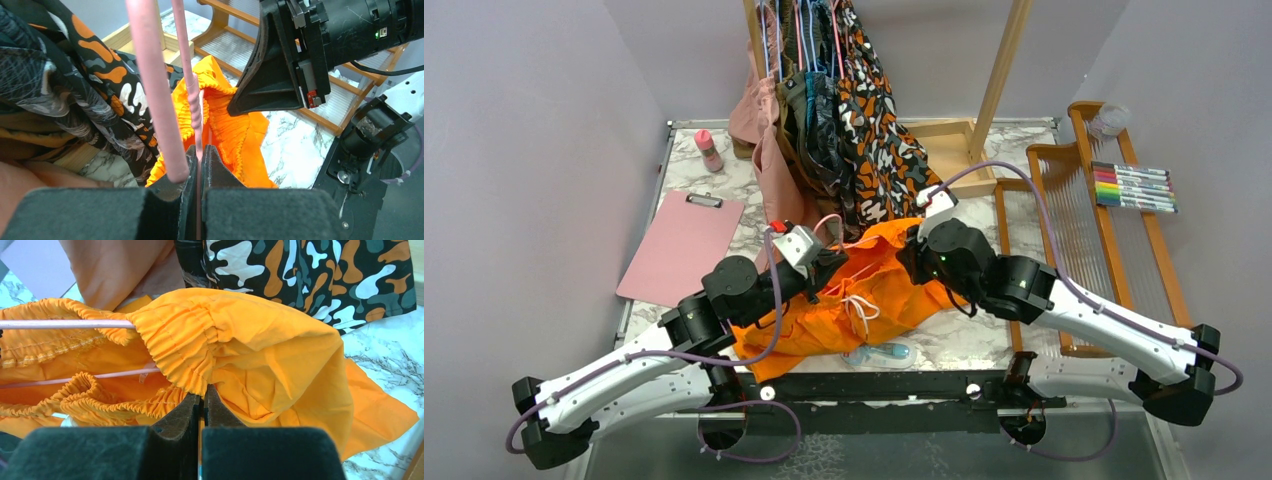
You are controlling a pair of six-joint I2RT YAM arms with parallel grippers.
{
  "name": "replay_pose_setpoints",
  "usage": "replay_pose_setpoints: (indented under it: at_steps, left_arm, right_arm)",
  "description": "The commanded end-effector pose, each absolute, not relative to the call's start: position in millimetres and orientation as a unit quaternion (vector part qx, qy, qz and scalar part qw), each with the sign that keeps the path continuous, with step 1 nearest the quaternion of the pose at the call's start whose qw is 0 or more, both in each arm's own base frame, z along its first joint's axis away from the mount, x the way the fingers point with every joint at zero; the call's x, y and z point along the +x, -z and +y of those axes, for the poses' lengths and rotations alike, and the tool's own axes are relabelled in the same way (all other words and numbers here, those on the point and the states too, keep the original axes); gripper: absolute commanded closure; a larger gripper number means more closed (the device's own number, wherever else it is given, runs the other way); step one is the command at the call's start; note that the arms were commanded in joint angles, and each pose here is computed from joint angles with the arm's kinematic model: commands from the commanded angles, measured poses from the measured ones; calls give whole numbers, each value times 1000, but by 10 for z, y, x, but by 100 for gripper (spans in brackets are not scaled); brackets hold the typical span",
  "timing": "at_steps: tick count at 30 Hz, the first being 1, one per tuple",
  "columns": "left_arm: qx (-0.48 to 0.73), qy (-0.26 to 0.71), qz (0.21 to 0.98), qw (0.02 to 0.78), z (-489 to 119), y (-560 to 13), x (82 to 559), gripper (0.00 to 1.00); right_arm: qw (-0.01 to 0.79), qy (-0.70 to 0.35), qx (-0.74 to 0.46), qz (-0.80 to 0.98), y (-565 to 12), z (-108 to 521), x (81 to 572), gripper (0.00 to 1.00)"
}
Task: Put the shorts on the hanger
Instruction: Adjust the shorts on the hanger.
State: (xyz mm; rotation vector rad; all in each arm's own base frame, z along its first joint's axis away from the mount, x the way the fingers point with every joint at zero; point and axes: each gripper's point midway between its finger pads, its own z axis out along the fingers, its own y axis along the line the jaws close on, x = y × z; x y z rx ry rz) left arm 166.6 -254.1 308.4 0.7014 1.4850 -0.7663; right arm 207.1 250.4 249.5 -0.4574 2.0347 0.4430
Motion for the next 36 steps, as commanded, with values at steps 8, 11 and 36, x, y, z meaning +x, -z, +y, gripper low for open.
replay_pose_setpoints:
  at_steps: [8, 11, 36]
  left_arm:
    - [243, 314, 617, 680, -2237, -3549, 1760, 100]
    - [264, 320, 612, 673, -2287, -3519, 1713, 100]
    - [397, 403, 565, 601, -2817, -3473, 1324, 100]
  right_arm:
    - [522, -194, -162, 815, -2882, 2333, 2058, 99]
    - [531, -198, -157, 809, -2993, 2293, 2053, 99]
    - [524, -201, -220, 798, -3430, 2460, 2035, 94]
